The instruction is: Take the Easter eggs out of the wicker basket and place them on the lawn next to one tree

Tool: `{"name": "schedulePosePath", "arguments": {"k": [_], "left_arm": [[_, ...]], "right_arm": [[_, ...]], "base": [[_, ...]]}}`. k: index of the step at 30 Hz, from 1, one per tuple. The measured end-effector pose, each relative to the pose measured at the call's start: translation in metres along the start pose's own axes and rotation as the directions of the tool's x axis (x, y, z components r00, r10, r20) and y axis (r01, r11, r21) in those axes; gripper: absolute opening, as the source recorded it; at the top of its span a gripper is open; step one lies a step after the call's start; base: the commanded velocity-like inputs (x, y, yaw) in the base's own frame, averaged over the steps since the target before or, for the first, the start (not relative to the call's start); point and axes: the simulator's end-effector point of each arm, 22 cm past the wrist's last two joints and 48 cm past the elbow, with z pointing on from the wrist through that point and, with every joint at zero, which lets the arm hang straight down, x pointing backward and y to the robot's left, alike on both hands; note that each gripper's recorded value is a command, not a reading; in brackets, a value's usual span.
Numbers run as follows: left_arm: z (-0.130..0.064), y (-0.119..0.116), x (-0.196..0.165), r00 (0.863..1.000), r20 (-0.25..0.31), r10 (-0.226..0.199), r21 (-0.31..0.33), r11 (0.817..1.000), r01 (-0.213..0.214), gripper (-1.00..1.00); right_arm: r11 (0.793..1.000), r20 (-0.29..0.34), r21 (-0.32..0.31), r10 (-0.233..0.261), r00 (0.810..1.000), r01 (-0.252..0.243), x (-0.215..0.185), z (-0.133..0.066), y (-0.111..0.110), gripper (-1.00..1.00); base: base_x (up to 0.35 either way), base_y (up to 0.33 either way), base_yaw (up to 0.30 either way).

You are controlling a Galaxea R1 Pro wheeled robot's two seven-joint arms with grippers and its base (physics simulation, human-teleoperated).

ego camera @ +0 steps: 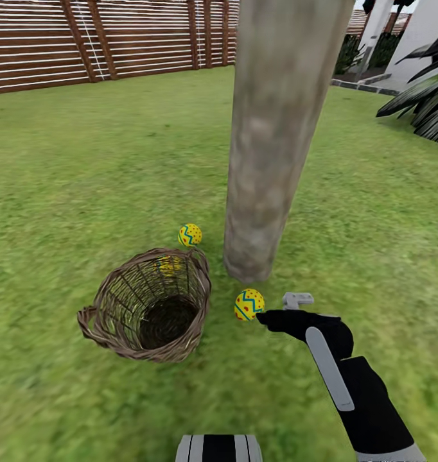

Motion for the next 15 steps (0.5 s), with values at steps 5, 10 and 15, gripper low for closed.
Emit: {"name": "schedulePosePath", "arguments": {"k": [5,10,15], "left_arm": [[0.006,-0.021,0.02,0.998,-0.041,0.049,0.038,0.998,-0.047,1.0],[0.007,-0.034,0.024,0.997,-0.03,0.069,0.067,0.995,-0.067,1.0],[0.006,-0.039,0.023,0.997,-0.019,0.069,0.082,0.994,-0.067,1.0]], "right_arm": [[1.0,0.023,0.002,-0.01,1.0,0.01,-0.01,-0.009,0.0,1.0],[0.999,0.032,-0.012,-0.034,0.999,0.034,-0.011,-0.017,0.011,1.0],[0.991,0.025,-0.06,-0.122,0.992,0.124,-0.001,-0.023,0.048,1.0]], "base": [[0.0,0.0,-0.095],[0.0,0.0,-0.116],[0.0,0.0,-0.025]]}}
